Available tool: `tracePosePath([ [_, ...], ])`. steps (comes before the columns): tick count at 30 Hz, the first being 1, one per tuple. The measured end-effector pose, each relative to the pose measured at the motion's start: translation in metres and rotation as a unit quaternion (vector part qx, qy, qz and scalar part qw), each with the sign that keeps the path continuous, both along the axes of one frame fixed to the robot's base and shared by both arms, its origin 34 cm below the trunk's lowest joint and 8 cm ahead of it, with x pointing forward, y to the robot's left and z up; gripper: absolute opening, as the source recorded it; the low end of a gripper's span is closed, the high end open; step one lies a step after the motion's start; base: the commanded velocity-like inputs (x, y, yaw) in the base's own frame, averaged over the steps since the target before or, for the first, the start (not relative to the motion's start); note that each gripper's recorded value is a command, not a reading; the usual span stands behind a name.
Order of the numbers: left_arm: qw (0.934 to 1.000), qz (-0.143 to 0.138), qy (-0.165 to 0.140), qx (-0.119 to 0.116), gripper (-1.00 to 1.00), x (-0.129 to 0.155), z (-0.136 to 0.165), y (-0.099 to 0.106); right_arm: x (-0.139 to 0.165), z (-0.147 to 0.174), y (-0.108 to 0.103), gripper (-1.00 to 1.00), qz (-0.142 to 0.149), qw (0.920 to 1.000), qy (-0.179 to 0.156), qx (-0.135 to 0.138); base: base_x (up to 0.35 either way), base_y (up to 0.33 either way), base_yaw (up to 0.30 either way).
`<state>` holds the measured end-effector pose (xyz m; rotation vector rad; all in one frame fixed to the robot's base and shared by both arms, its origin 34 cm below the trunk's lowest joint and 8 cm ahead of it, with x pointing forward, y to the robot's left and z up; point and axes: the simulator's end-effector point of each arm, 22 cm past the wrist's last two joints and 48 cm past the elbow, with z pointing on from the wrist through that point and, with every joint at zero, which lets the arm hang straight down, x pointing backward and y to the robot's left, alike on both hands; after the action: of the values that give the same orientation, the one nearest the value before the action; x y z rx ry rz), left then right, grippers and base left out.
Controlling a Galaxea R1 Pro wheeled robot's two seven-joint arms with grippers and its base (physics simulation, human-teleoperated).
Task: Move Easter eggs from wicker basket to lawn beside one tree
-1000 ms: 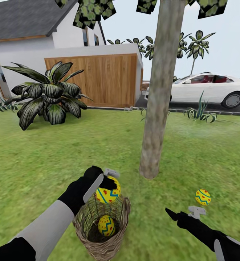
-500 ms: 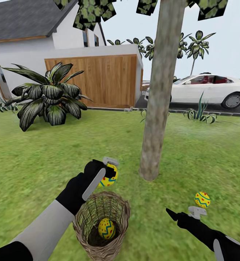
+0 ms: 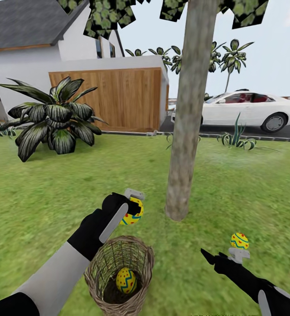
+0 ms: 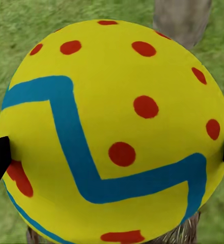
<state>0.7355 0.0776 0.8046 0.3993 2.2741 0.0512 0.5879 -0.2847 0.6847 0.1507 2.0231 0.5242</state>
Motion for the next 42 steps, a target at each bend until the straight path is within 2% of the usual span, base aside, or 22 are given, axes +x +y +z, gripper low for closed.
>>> tracePosePath([
  [17,0.9999,0.000,-0.010,0.004,-1.00,-0.003,0.009,-0.001,0.000,0.009,0.000,1.00,0.002,1.0000,-0.010,0.001,0.000,-0.243,-0.230],
  [33,0.9999,0.003,-0.008,0.008,-1.00,-0.003,0.006,0.002,0.001,0.011,0.000,1.00,-0.002,0.9999,-0.016,0.001,0.001,-0.285,-0.014],
  [42,0.9999,0.004,-0.007,0.010,-1.00,-0.003,0.005,0.002,0.001,0.011,0.001,1.00,-0.001,0.9999,-0.016,0.001,0.126,-0.285,0.000],
])
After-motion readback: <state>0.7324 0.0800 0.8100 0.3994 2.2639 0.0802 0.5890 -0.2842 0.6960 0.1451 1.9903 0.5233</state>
